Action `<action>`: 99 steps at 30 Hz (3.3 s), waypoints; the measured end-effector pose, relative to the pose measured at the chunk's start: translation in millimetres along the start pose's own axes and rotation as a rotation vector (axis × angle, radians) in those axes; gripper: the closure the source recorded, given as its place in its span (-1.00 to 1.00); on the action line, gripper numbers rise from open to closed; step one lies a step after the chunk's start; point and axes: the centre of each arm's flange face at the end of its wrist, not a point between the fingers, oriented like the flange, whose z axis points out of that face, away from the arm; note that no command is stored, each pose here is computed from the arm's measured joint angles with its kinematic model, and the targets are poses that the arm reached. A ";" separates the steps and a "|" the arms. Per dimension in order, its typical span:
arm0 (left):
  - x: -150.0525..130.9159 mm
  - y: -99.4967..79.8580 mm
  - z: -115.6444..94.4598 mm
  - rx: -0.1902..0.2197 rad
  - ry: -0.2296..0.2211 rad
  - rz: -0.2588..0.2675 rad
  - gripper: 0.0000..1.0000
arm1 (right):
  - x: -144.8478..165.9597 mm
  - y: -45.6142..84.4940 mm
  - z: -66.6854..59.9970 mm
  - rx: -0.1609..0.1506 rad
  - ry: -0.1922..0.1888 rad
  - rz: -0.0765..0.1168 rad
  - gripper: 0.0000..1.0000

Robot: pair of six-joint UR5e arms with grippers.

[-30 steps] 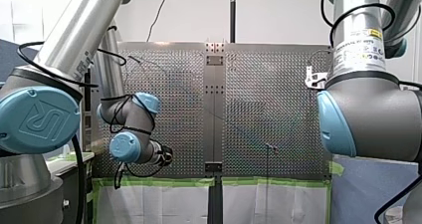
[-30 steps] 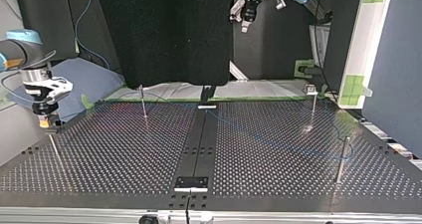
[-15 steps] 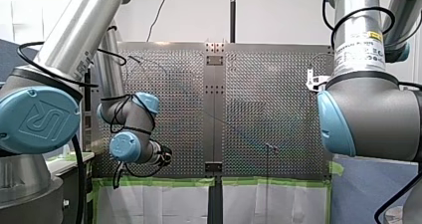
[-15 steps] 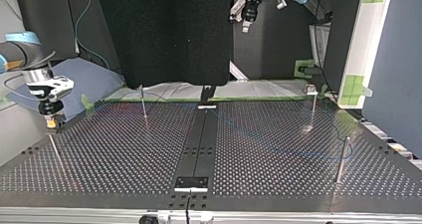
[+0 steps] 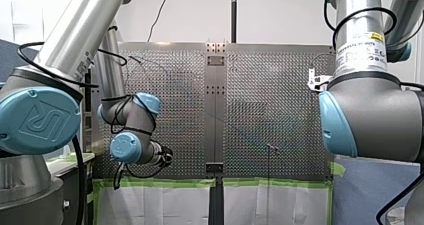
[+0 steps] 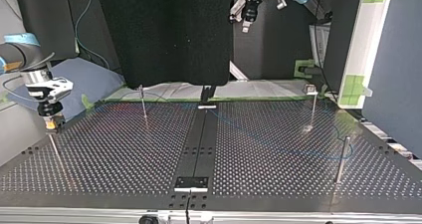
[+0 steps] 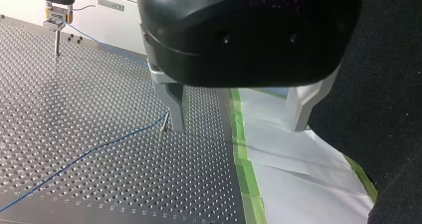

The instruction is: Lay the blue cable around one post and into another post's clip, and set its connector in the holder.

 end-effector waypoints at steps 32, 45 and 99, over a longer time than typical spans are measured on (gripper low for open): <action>-0.4 0.1 0.7 -0.001 -0.001 0.000 -1.00 | -1.8 5.8 10.3 0.013 0.034 0.016 1.00; -1.2 -0.4 2.3 -0.002 0.003 0.001 -1.00 | 6.2 7.3 14.4 0.019 0.042 0.015 1.00; -2.1 -0.5 3.7 -0.003 -0.002 -0.001 -1.00 | 3.9 3.4 19.4 0.017 0.053 0.003 -0.97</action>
